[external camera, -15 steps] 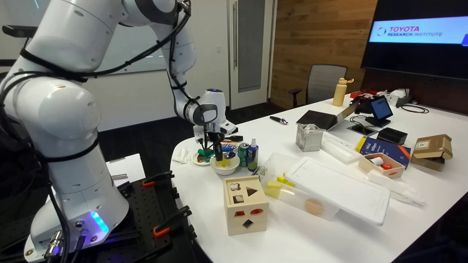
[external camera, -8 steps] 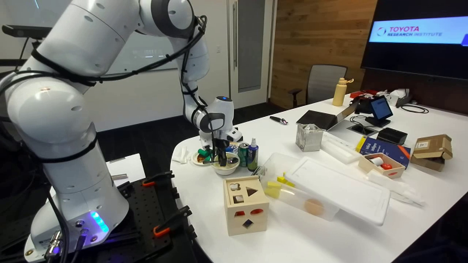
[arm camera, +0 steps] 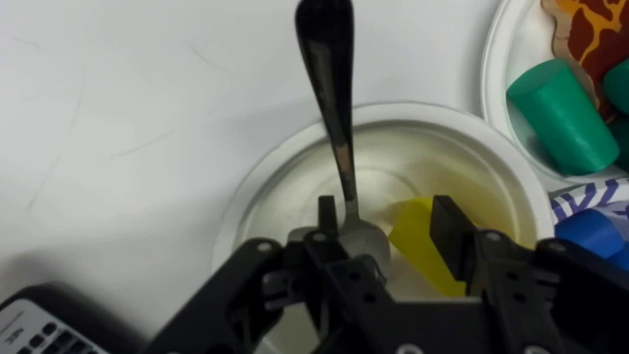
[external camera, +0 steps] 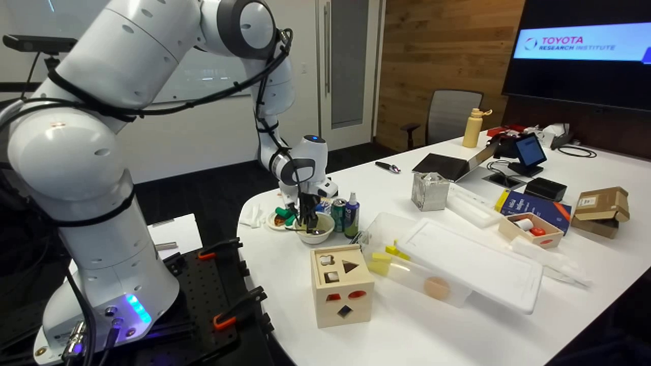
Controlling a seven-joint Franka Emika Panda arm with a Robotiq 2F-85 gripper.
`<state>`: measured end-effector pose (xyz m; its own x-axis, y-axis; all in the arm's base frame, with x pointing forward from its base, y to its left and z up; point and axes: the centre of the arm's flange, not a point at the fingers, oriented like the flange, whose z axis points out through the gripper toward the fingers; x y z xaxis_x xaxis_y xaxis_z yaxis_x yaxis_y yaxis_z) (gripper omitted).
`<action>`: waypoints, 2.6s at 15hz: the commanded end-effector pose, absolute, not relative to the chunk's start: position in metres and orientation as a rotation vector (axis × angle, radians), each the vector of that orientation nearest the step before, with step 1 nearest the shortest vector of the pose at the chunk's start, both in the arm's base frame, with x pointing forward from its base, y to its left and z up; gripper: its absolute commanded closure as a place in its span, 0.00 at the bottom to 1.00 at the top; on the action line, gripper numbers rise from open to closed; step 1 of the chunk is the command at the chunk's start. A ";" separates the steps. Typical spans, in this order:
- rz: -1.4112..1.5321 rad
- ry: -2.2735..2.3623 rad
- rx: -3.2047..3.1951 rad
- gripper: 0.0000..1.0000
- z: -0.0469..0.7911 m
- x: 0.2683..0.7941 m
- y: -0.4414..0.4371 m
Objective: Put the spoon in the bowl, then use the paper towel to clean the surface
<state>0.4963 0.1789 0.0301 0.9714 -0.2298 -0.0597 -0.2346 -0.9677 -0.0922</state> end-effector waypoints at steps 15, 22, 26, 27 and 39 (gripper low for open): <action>0.129 0.127 -3.132 0.00 0.093 0.410 0.340; 0.155 0.135 -3.052 0.00 0.053 0.388 0.370; 0.100 0.109 -3.020 0.00 0.025 0.391 0.369; 0.095 0.101 -2.993 0.00 0.019 0.392 0.369; 0.192 0.104 -2.836 0.58 -0.004 0.391 0.367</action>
<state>0.3896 0.3666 -0.0050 0.9915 -0.0518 -0.1196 -0.0810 -0.9639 -0.2537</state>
